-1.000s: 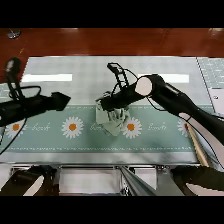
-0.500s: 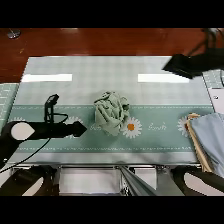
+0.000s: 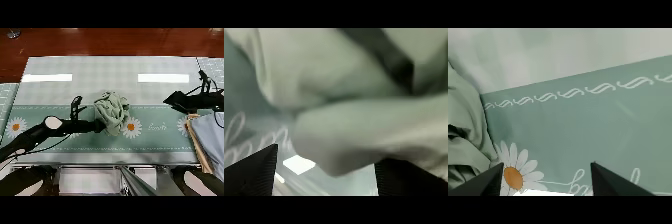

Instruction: Fold the shirts.

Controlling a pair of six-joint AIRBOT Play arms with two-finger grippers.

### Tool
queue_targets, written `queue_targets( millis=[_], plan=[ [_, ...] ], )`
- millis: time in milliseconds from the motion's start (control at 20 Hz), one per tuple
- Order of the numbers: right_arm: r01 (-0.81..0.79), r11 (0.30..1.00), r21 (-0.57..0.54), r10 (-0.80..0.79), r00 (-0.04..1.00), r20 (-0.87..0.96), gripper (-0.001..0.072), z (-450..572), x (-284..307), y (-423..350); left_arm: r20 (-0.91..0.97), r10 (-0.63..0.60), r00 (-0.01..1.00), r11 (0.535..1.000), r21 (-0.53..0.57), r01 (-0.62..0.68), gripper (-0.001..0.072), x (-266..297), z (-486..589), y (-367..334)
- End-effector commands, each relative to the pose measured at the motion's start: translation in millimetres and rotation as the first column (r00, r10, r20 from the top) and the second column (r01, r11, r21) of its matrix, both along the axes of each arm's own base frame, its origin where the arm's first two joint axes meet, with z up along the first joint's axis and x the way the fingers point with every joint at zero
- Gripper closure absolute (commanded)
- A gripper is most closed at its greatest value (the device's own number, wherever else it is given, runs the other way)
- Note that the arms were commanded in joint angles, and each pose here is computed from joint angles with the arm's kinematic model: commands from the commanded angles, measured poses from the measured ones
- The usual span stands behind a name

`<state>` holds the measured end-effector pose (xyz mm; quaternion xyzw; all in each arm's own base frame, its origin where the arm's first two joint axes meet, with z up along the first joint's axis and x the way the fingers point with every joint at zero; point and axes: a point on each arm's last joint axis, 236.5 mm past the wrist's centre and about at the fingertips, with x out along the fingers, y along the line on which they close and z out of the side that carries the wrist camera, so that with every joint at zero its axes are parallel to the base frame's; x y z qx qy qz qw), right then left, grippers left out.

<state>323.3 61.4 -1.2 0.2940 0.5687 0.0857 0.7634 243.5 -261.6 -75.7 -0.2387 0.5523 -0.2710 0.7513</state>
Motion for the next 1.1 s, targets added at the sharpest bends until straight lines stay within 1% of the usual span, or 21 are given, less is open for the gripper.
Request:
queue_targets(
  millis=[0,50,100,150,200,300,400,500,600,850,950,1000,1050],
  plan=[
    [-0.057,0.998,-0.002,0.057,0.998,0.011,0.0094,-11,-6,26,0.107,0.085,0.991,0.996,0.012,-0.087,0.0008,44,6,-7],
    [-0.064,0.998,0.001,0.064,0.998,0.012,0.0095,-12,-5,34,0.123,0.085,0.989,0.996,0.002,-0.086,0.0012,51,13,-11],
    [-0.078,0.997,0.013,0.078,0.997,0.000,0.0094,-14,-6,46,0.130,0.079,0.988,0.997,-0.011,-0.078,0.0183,55,19,-16],
    [-0.109,0.994,0.015,0.109,0.994,-0.006,0.0094,-17,-8,57,0.142,0.061,0.988,0.998,-0.017,-0.060,0.0588,57,24,-20],
    [-0.139,0.990,0.011,0.139,0.990,-0.009,0.0095,-23,-10,69,0.164,0.037,0.986,0.999,-0.018,-0.035,0.0682,59,30,-23],
    [-0.158,0.987,0.018,0.159,0.987,-0.024,0.0095,-34,-9,88,0.156,0.012,0.988,0.999,-0.042,-0.005,0.0682,59,39,-26],
    [-0.136,0.989,0.061,0.138,0.990,-0.030,0.0094,-43,-1,107,0.136,-0.014,0.991,0.998,-0.066,0.023,0.0682,58,45,-24],
    [-0.123,0.987,0.105,0.128,0.991,-0.042,0.0094,-51,13,126,0.108,-0.007,0.994,0.996,-0.085,0.016,0.0682,60,46,-15],
    [-0.147,0.981,0.131,0.156,0.986,-0.061,0.0094,-61,26,148,0.087,0.003,0.996,0.995,-0.098,0.005,0.0682,63,47,-7],
    [-0.230,0.960,0.158,0.245,0.965,-0.088,0.0094,-74,55,191,0.071,-0.005,0.997,0.994,-0.106,0.013,0.0682,60,47,-5],
    [-0.205,0.965,0.165,0.221,0.971,-0.087,0.0105,-74,72,196,0.072,-0.005,0.997,0.994,-0.106,0.012,0.0682,60,47,-5],
    [-0.188,0.967,0.170,0.206,0.974,-0.093,0.0177,-75,78,197,0.072,-0.005,0.997,0.994,-0.106,0.012,0.0682,60,47,-5],
    [-0.190,0.966,0.173,0.209,0.973,-0.094,0.0332,-75,81,199,0.072,-0.004,0.997,0.994,-0.106,0.012,0.0682,61,47,-5]
  ],
)
